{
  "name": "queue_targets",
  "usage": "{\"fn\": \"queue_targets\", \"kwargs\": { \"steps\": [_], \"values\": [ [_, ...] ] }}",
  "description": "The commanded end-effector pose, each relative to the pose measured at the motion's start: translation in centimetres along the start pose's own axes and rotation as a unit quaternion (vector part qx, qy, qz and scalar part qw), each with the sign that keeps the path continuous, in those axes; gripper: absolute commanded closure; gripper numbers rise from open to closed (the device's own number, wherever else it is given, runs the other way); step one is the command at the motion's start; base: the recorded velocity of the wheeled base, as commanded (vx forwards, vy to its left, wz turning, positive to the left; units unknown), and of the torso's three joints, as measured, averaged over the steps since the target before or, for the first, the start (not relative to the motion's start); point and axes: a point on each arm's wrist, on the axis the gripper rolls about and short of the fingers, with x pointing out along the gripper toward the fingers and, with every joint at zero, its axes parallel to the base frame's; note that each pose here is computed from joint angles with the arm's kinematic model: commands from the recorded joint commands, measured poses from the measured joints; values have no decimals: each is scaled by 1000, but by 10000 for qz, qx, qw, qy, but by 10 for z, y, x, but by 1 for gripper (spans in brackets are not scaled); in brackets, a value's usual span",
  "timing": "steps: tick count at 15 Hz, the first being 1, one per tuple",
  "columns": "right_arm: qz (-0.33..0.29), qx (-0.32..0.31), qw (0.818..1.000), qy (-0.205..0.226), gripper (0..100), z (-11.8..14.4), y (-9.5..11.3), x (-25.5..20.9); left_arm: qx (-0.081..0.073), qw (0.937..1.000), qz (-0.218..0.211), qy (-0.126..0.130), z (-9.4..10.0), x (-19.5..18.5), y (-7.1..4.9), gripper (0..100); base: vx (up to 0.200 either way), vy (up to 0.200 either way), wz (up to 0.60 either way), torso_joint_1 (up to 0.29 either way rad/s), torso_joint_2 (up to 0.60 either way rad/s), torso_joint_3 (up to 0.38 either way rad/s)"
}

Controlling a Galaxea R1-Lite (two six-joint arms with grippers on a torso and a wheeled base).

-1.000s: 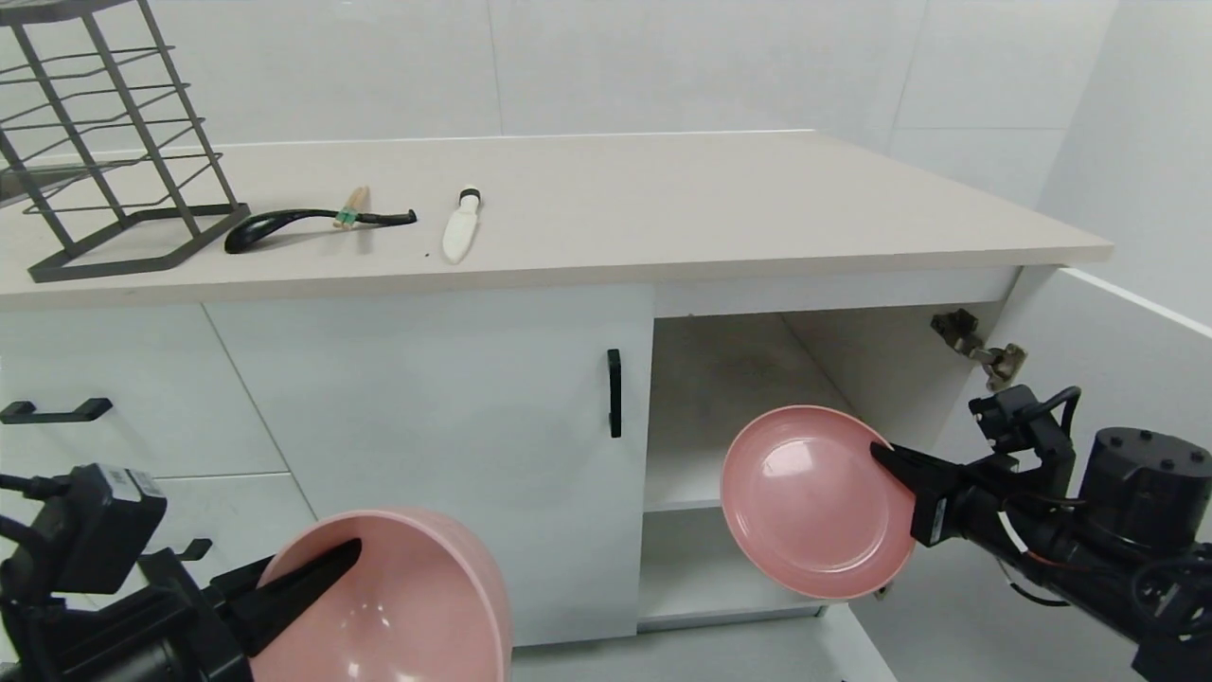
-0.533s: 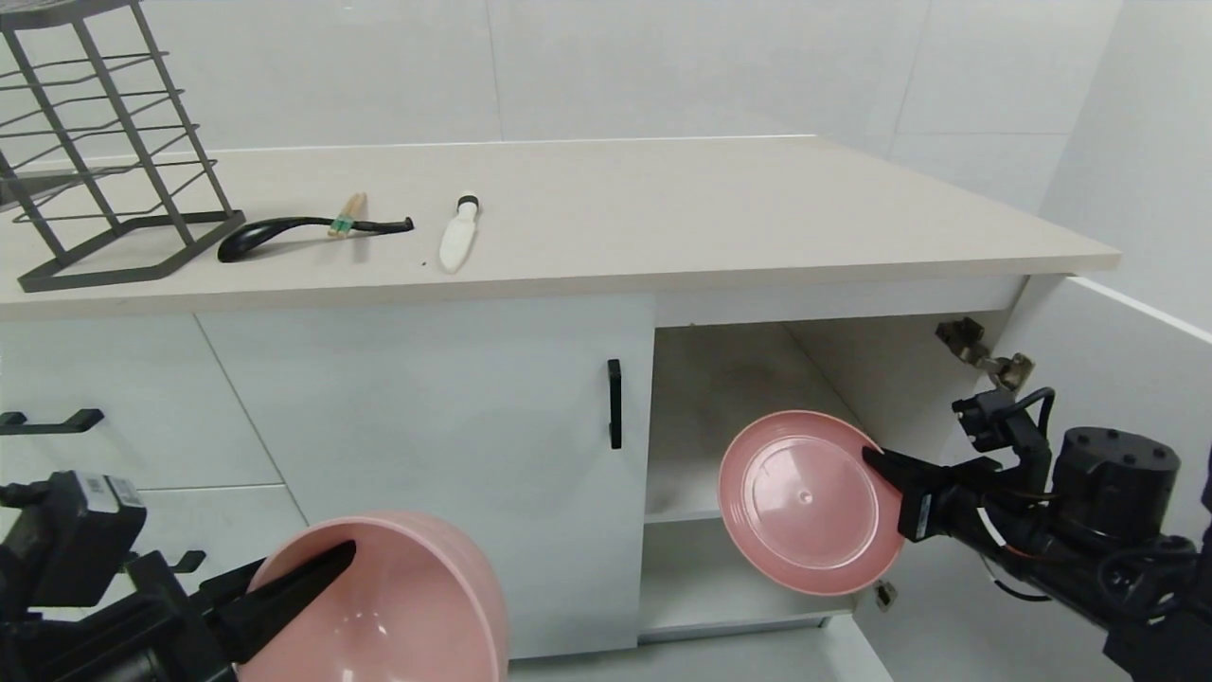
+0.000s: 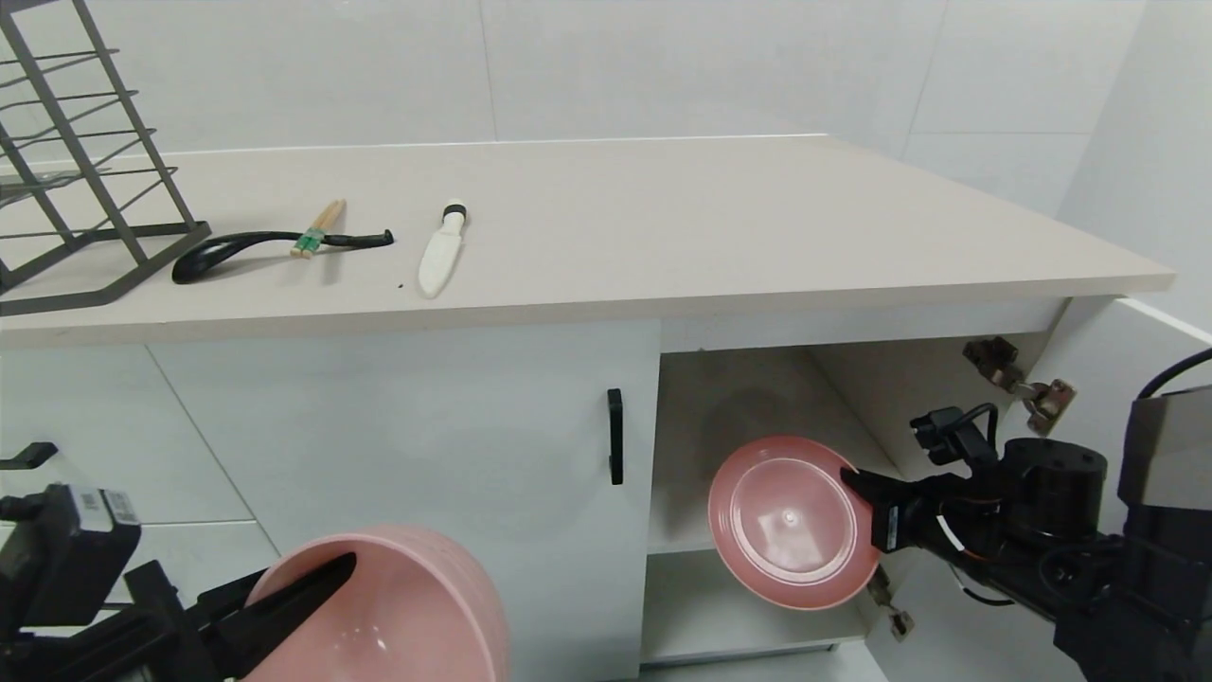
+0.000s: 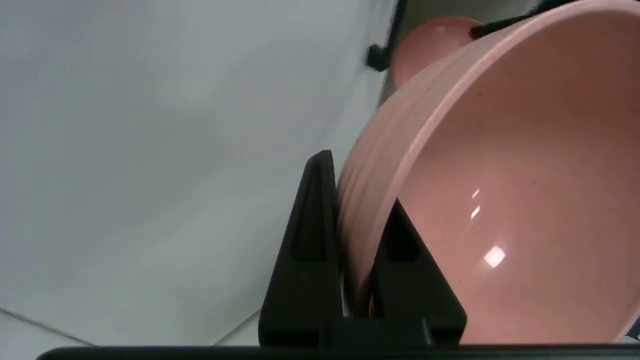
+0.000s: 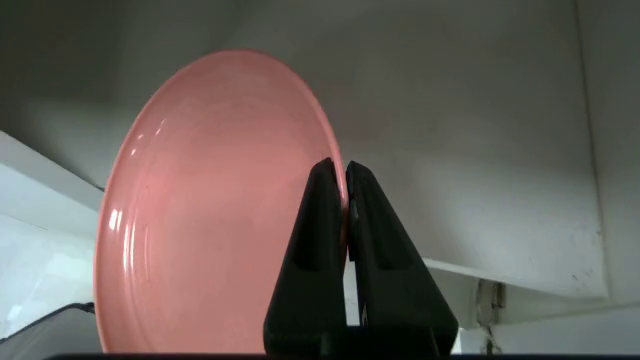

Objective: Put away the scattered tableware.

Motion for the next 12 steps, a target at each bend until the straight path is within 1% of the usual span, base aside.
{"fn": "queue_targets", "kwargs": {
  "steps": [1, 3, 4, 5, 6, 7, 8, 11, 12],
  "values": [
    [3, 25, 9999, 144, 100, -11, -4, 17, 5, 10000, -8, -77, 2, -2, 0, 100, 0, 0, 0, 0, 0, 0],
    [7, 24, 10000, 61, 100, -11, -6, 30, 7, 9999, -1, -100, 2, -3, 0, 100, 0, 0, 0, 0, 0, 0],
    [21, 140, 9999, -37, 100, -9, -8, 36, 7, 9999, -1, -100, 2, -3, 0, 100, 0, 0, 0, 0, 0, 0],
    [48, 378, 9991, -169, 100, -4, -9, 42, 14, 9999, -1, -100, 2, -3, 0, 100, 0, 0, 0, 0, 0, 0],
    [93, 823, 9960, -328, 100, 1, -9, 50, 6, 10000, -1, -92, 2, -2, 0, 100, 0, 0, 0, 0, 0, 0],
    [97, 873, 9955, -342, 100, 2, -9, 50, 6, 10000, -1, -92, 2, -2, 0, 100, 0, 0, 0, 0, 0, 0],
    [103, 1099, 9932, -371, 100, 2, -11, 55, 6, 10000, -1, -92, 2, -2, 0, 100, 0, 0, 0, 0, 0, 0],
    [86, 1119, 9936, -143, 100, -14, -12, 65, 3, 10000, 0, -70, 1, -2, 0, 100, 0, 0, 0, 0, 0, 0],
    [81, 1116, 9936, -160, 100, -15, -12, 68, 3, 10000, 0, -70, 1, -2, 0, 100, 0, 0, 0, 0, 0, 0]
  ]
}}
